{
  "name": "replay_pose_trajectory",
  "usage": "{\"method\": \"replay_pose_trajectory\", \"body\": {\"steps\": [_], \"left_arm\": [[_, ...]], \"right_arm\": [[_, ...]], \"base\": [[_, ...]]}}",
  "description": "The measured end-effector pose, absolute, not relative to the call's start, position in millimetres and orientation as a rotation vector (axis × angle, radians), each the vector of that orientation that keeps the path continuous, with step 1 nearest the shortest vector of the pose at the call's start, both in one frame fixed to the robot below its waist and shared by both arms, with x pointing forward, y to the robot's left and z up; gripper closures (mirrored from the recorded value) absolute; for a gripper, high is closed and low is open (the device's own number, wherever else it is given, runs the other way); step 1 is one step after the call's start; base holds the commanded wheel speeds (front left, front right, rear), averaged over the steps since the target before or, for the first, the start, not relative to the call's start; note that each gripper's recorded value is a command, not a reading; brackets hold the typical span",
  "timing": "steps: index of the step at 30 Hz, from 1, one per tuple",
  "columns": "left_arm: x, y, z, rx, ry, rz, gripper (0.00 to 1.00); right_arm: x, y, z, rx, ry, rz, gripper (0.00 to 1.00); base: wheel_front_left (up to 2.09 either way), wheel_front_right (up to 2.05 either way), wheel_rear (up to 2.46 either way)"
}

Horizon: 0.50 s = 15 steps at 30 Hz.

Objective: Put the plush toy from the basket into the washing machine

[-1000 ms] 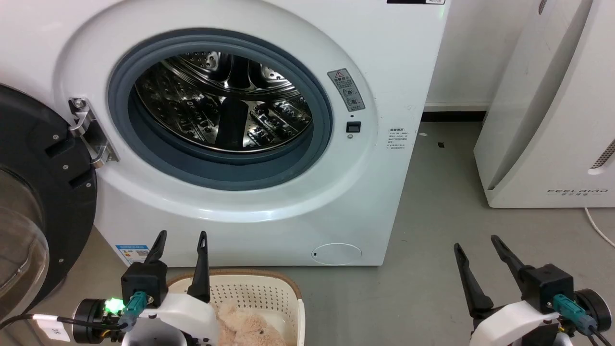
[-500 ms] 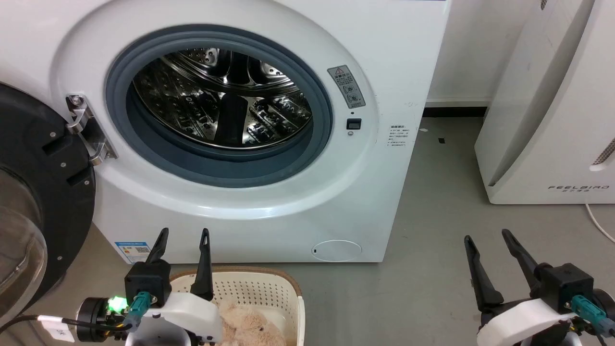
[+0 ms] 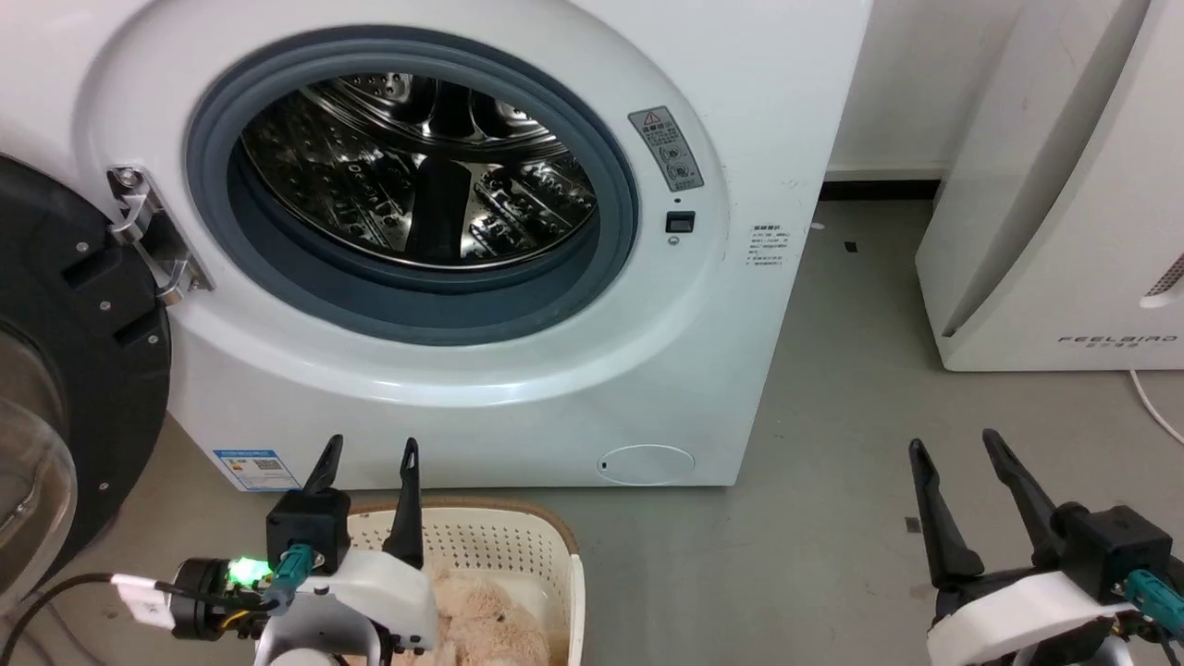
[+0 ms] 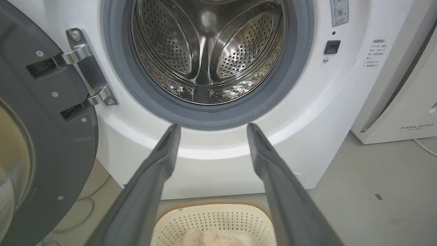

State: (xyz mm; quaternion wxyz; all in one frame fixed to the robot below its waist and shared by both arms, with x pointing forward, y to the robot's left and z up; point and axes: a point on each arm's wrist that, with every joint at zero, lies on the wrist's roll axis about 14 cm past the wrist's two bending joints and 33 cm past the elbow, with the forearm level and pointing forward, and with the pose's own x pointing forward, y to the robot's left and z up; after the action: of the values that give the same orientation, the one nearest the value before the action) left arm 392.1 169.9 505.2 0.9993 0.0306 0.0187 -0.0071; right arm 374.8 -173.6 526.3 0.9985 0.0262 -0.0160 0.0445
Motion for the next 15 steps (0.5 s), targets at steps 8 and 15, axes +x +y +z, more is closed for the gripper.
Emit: {"method": "replay_pose_trajectory", "body": {"steps": [8,15], "left_arm": [[405,162,475,0.086,0.125,-0.063,0.0],[416,151,437,0.116,0.234,-0.13,0.0]], "right_arm": [[382,-180,527,0.079,-0.047,0.07,0.0],[390,-185,526,0.101,-0.056,0.053,0.0]], "base": [[0.0,0.0,0.0],[0.0,0.0,0.0]]}}
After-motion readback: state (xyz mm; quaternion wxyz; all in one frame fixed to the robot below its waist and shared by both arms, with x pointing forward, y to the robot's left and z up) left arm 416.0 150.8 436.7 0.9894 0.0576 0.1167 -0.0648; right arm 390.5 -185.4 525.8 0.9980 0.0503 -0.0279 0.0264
